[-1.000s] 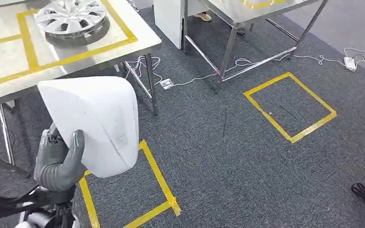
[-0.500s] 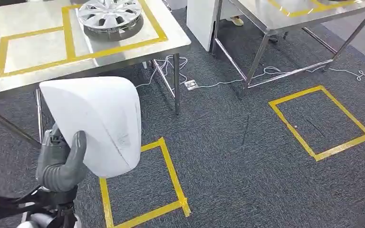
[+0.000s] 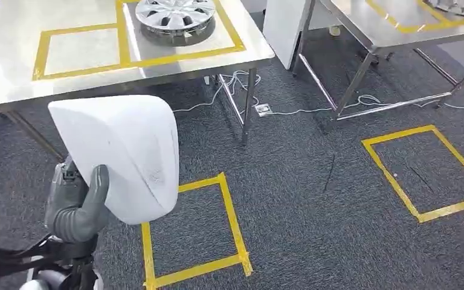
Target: Take the parts from the cabinet and place them on the table.
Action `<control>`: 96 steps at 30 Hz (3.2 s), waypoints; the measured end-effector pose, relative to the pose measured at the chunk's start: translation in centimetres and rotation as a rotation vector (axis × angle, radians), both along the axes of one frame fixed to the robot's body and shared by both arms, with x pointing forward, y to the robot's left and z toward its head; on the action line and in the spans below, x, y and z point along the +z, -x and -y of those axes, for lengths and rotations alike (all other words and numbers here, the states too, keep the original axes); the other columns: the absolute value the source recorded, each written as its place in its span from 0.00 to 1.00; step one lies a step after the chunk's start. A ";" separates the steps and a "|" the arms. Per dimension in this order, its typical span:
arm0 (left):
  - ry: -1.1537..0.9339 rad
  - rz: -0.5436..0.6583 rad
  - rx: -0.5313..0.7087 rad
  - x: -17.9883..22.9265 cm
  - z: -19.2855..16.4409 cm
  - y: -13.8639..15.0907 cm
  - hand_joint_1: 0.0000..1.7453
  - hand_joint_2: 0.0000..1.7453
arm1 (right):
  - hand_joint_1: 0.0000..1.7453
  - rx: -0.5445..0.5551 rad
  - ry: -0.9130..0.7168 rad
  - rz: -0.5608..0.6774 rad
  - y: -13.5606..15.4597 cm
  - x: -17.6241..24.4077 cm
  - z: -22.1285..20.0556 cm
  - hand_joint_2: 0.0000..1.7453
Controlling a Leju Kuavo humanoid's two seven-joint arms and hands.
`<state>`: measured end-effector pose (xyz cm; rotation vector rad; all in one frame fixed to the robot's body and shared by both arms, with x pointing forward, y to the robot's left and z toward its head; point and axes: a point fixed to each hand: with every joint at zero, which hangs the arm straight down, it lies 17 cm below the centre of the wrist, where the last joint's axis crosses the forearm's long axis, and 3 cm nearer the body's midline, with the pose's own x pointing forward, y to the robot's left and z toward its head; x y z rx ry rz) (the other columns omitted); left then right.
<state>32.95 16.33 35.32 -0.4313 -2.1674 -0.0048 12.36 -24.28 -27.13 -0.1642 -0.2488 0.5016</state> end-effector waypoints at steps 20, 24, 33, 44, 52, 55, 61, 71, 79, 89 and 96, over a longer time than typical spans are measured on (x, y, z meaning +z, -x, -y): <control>0.005 -0.011 0.004 -0.2 0.1 -0.3 1.00 1.00 | 0.00 0.000 0.003 -0.007 0.5 -0.1 0.2 1.00; 0.005 -0.013 0.004 -0.2 0.1 -0.3 1.00 1.00 | 0.00 0.000 -0.001 -0.007 0.5 -0.1 0.0 1.00; 0.006 -0.014 0.003 -0.2 0.1 -0.3 1.00 1.00 | 0.00 0.001 -0.002 -0.008 0.5 -0.1 0.0 1.00; 0.006 -0.016 0.003 -0.2 0.1 -0.3 1.00 1.00 | 0.00 0.001 -0.005 -0.009 0.6 -0.1 -0.2 1.00; 0.006 -0.016 0.002 -0.2 0.1 -0.3 1.00 1.00 | 0.00 0.001 -0.005 -0.007 0.4 -0.1 -0.2 1.00; 0.006 -0.016 0.002 -0.2 0.1 -0.3 1.00 1.00 | 0.00 0.001 -0.005 -0.007 0.4 -0.1 -0.2 1.00; 0.007 -0.014 0.002 -0.1 0.1 -0.3 1.00 1.00 | 0.00 0.002 -0.008 -0.003 0.2 0.0 -0.3 1.00; 0.005 -0.015 -0.003 0.0 0.2 -0.3 1.00 1.00 | 0.00 0.003 -0.009 -0.006 0.4 -0.1 -0.3 1.00; 0.004 -0.018 -0.005 -0.1 0.3 -0.3 1.00 1.00 | 0.00 -0.002 -0.005 0.003 -0.1 0.0 -0.2 1.00; 0.009 -0.049 -0.002 -0.5 0.2 -0.7 1.00 1.00 | 0.00 -0.010 0.001 0.002 0.2 0.0 -0.1 1.00; 0.009 -0.059 -0.003 -0.6 0.2 -0.8 1.00 1.00 | 0.00 -0.006 0.003 0.001 0.2 0.0 0.0 1.00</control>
